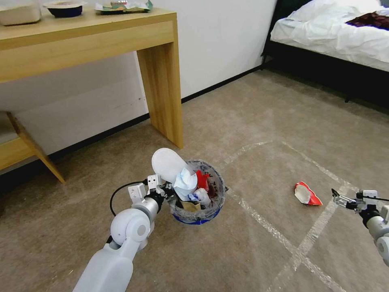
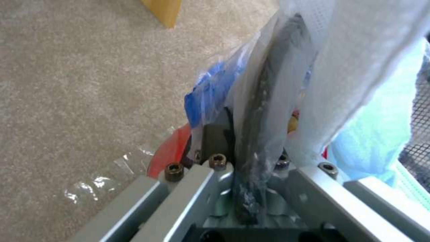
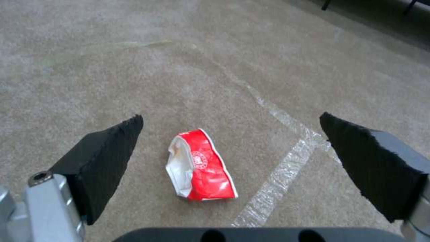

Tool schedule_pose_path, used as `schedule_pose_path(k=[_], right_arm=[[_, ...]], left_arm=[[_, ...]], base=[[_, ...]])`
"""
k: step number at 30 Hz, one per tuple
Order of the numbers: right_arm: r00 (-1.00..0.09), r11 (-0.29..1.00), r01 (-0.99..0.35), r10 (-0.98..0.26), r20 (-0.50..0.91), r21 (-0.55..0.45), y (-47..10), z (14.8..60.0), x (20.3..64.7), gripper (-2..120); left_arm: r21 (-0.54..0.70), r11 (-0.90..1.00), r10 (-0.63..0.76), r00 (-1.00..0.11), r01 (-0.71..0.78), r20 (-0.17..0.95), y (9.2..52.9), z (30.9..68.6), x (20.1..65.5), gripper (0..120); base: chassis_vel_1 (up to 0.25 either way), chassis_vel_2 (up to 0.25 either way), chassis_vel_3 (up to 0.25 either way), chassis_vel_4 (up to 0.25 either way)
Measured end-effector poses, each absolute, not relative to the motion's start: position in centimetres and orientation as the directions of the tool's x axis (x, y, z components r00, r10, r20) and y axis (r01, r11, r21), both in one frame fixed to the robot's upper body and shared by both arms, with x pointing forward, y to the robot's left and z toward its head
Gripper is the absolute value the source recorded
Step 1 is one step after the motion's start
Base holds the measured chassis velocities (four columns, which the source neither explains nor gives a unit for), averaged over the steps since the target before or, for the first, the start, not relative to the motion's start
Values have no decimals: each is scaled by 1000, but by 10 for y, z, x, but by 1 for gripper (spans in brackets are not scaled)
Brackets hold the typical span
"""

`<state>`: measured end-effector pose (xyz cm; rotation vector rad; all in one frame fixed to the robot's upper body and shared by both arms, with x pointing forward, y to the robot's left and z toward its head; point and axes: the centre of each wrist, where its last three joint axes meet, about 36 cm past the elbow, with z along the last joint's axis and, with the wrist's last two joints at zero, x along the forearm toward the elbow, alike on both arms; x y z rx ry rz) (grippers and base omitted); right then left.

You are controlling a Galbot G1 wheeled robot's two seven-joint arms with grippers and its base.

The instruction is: Pick up the trash bin and place the garbage on the floor into it.

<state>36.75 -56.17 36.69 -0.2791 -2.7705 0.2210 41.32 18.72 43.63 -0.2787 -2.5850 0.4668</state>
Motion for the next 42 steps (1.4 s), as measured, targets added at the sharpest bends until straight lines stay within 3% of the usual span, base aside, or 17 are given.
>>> schedule_pose_path(k=[27, 42], right_arm=[[-882, 949, 162, 262, 393, -270, -596, 379, 387, 100], [-874, 968, 135, 217, 435, -213, -583, 360, 387, 100]], left_arm=[[-388, 915, 286, -857, 112, 429, 182, 445, 423, 1], [-384, 917, 281, -856, 107, 434, 184, 442, 423, 1]], base=[[0, 0, 0, 0], [0, 0, 0, 0]])
